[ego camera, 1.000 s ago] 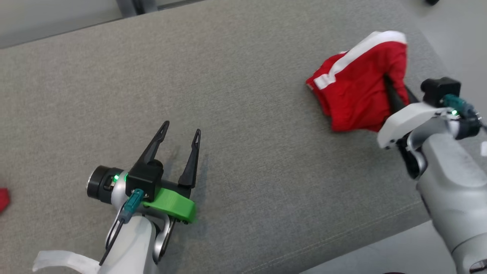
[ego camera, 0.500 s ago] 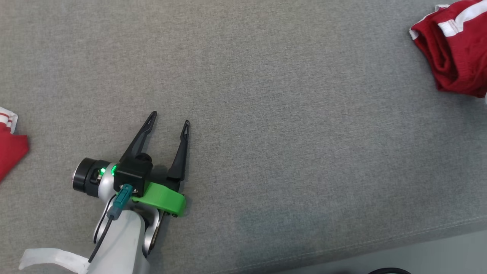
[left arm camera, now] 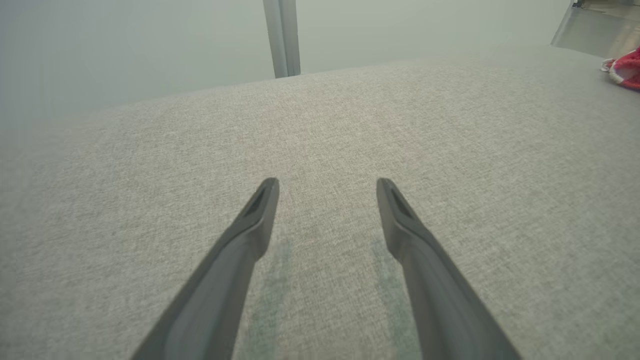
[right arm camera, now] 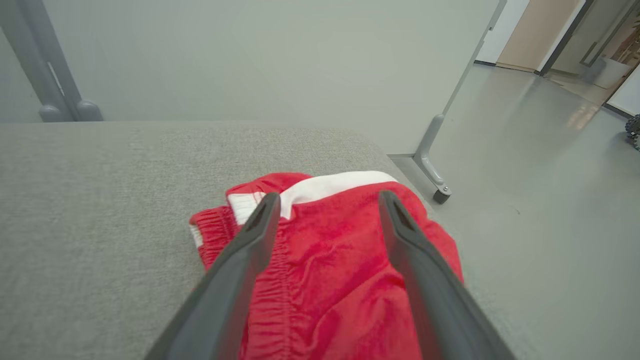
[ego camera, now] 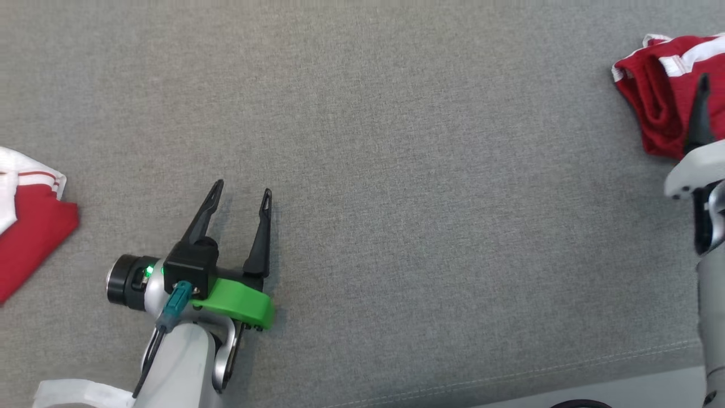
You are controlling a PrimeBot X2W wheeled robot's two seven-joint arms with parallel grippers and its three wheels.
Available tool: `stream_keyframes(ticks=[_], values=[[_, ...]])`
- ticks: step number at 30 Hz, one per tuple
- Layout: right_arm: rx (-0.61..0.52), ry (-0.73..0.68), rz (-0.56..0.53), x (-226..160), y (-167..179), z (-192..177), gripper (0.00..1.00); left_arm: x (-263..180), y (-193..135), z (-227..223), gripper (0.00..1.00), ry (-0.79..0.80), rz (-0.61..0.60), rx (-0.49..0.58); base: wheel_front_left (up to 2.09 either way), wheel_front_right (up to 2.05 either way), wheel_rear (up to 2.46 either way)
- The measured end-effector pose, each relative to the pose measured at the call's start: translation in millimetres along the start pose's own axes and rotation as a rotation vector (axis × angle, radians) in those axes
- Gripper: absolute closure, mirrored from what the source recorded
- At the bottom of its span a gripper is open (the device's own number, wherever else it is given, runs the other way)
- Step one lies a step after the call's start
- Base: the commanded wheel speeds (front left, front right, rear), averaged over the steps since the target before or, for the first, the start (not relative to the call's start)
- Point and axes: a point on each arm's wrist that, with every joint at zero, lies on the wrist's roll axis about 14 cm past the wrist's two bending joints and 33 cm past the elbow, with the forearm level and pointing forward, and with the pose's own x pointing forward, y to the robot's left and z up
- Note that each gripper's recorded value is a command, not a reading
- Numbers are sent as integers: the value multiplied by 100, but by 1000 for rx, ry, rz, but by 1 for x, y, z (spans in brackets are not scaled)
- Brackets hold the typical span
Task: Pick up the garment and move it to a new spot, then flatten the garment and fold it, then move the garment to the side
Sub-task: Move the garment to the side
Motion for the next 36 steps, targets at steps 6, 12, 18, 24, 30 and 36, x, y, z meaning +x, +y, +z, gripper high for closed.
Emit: stream_keyframes(ticks=[6, 12, 18, 24, 30, 36], values=[[74, -36, 118, -35, 49, 7, 0, -21, 12, 9, 0, -5, 70, -3, 0, 0, 0], [186, -50, 197, -68, 84, 13, 0, -46, 28, 17, 0, -13, 156, -4, 0, 0, 0], [238, -67, 275, -96, 114, 21, 0, -74, 45, 21, 0, -19, 237, -13, 0, 0, 0], [235, -64, 346, -119, 135, 22, 0, -97, 54, 22, 0, -22, 285, -15, 0, 0, 0], [249, -74, 360, -141, 137, 24, 0, -121, 56, 25, 0, -40, 325, -32, 0, 0, 0], [254, -108, 391, -156, 143, 36, 0, -144, 65, 25, 0, -49, 382, -42, 0, 0, 0]])
